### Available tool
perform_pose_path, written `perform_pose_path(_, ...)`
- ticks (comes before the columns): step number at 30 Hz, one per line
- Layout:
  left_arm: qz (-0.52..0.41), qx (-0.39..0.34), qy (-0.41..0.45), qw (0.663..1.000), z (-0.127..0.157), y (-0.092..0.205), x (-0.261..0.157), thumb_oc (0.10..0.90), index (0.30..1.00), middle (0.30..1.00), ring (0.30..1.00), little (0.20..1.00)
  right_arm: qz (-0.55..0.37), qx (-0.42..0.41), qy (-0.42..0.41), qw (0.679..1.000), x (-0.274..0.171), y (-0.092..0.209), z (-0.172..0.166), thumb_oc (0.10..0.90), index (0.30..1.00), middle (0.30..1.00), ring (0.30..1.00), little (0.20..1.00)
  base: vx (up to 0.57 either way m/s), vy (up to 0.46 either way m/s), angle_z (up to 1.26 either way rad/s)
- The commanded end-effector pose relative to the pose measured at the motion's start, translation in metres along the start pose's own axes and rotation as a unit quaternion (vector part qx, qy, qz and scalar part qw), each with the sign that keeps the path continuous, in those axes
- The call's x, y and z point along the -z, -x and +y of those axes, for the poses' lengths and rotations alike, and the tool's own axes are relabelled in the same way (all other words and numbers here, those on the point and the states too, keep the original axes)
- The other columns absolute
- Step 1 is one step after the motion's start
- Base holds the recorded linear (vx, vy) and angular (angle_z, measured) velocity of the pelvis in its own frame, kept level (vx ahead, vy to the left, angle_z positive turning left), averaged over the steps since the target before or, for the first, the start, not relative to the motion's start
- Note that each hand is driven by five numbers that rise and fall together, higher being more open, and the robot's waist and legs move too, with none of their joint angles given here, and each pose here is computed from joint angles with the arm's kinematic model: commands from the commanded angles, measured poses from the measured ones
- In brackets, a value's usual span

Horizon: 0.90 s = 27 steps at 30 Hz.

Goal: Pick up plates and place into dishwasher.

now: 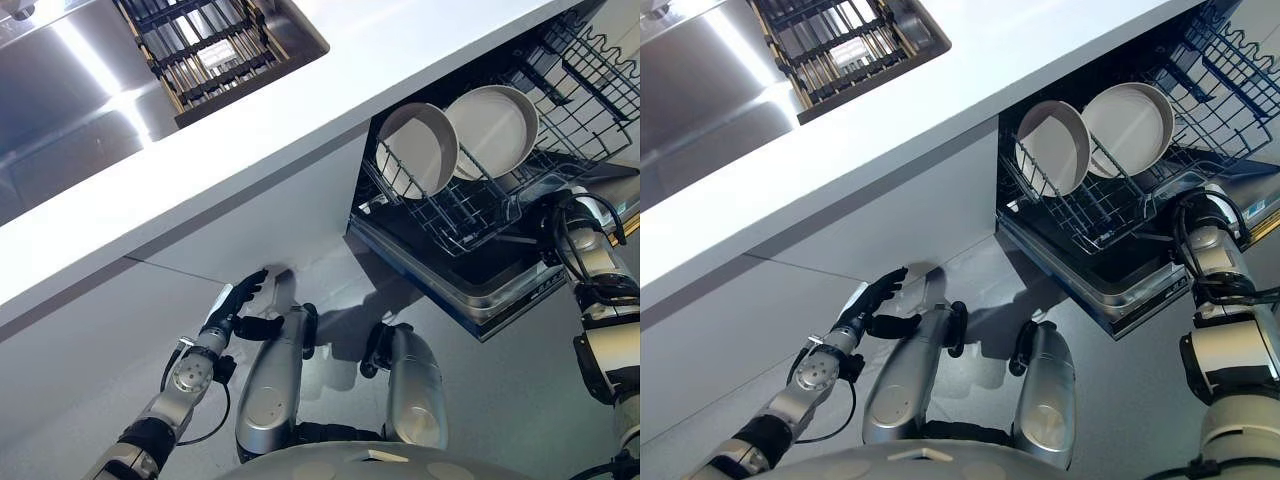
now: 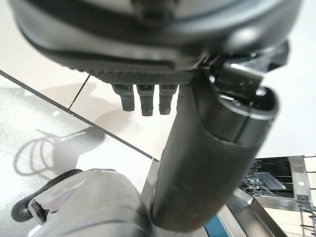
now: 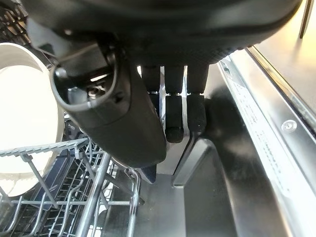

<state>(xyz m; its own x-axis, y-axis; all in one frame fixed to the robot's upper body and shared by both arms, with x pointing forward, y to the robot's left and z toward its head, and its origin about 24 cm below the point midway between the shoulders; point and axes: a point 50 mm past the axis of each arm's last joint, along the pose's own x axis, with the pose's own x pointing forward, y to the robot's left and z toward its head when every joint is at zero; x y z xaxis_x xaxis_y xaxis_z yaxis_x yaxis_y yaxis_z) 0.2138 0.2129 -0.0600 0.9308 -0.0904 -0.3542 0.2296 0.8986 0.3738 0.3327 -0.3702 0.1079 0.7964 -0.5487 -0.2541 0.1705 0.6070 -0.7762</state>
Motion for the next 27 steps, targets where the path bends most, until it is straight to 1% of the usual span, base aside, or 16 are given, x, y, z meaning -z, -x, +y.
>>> perform_pose_path(1, -0.067, -0.006, 0.009, 0.998, 0.004, 0.010, -0.016, 0.800, 0.900, 0.900, 0.900, 0.900, -0.008, -0.046, -0.031, 0.998, -0.005, -0.001, 0.007, 0.100, 0.300, 0.300, 0.300, 0.200, 0.05, 0.003, 0.01)
perform_pose_path(2, -0.066, -0.007, 0.011, 0.998, 0.004, 0.010, -0.016, 0.800, 0.900, 0.900, 0.900, 0.900, -0.019, -0.072, -0.062, 0.995, -0.013, 0.000, 0.011, 0.100, 0.300, 0.300, 0.300, 0.200, 0.04, 0.002, 0.02)
perform_pose_path(3, -0.065, -0.007, 0.012, 0.998, 0.003, 0.010, -0.016, 0.800, 0.900, 0.900, 0.900, 0.900, -0.022, -0.080, -0.075, 0.994, -0.016, 0.000, 0.013, 0.100, 0.300, 0.300, 0.300, 0.200, 0.05, 0.007, 0.01)
perform_pose_path(6, -0.063, -0.007, 0.014, 0.998, 0.003, 0.011, -0.016, 0.800, 0.900, 0.900, 0.900, 0.900, -0.052, -0.154, -0.186, 0.969, -0.039, 0.003, 0.024, 0.100, 0.300, 0.300, 0.300, 0.200, 0.06, 0.008, 0.02)
perform_pose_path(7, -0.063, -0.007, 0.015, 0.998, 0.003, 0.011, -0.016, 0.800, 0.900, 0.900, 0.900, 0.900, -0.064, -0.163, -0.198, 0.964, -0.044, 0.004, 0.027, 0.100, 0.300, 0.300, 0.300, 0.200, 0.05, 0.004, -0.01)
perform_pose_path(11, -0.062, -0.006, 0.014, 0.998, 0.003, 0.012, -0.017, 0.800, 0.900, 0.900, 0.900, 0.900, -0.096, -0.172, -0.204, 0.959, -0.064, 0.006, 0.028, 0.100, 0.300, 0.300, 0.300, 0.200, 0.05, -0.002, 0.01)
perform_pose_path(16, -0.062, -0.008, 0.015, 0.998, 0.003, 0.013, -0.016, 0.800, 0.900, 0.900, 0.900, 0.900, -0.104, -0.183, -0.213, 0.954, -0.081, 0.007, 0.021, 0.100, 0.300, 0.300, 0.300, 0.200, 0.04, 0.005, 0.05)
perform_pose_path(18, -0.061, -0.012, 0.017, 0.998, 0.002, 0.013, -0.015, 0.800, 0.900, 0.900, 0.900, 0.900, -0.103, -0.179, -0.210, 0.956, -0.085, 0.006, 0.016, 0.100, 0.300, 0.300, 0.300, 0.200, 0.05, 0.015, 0.08)
perform_pose_path(24, -0.059, -0.015, 0.019, 0.998, 0.002, 0.016, -0.014, 0.800, 0.900, 0.900, 0.900, 0.900, -0.105, -0.164, -0.235, 0.952, -0.099, 0.006, -0.004, 0.100, 0.300, 0.300, 0.300, 0.200, 0.05, 0.022, 0.07)
perform_pose_path(27, -0.055, -0.025, 0.025, 0.998, 0.002, 0.017, -0.013, 0.800, 0.900, 0.900, 0.900, 0.900, -0.128, -0.134, -0.274, 0.944, -0.107, 0.007, -0.019, 0.100, 0.300, 0.300, 0.300, 0.200, 0.04, 0.023, 0.19)
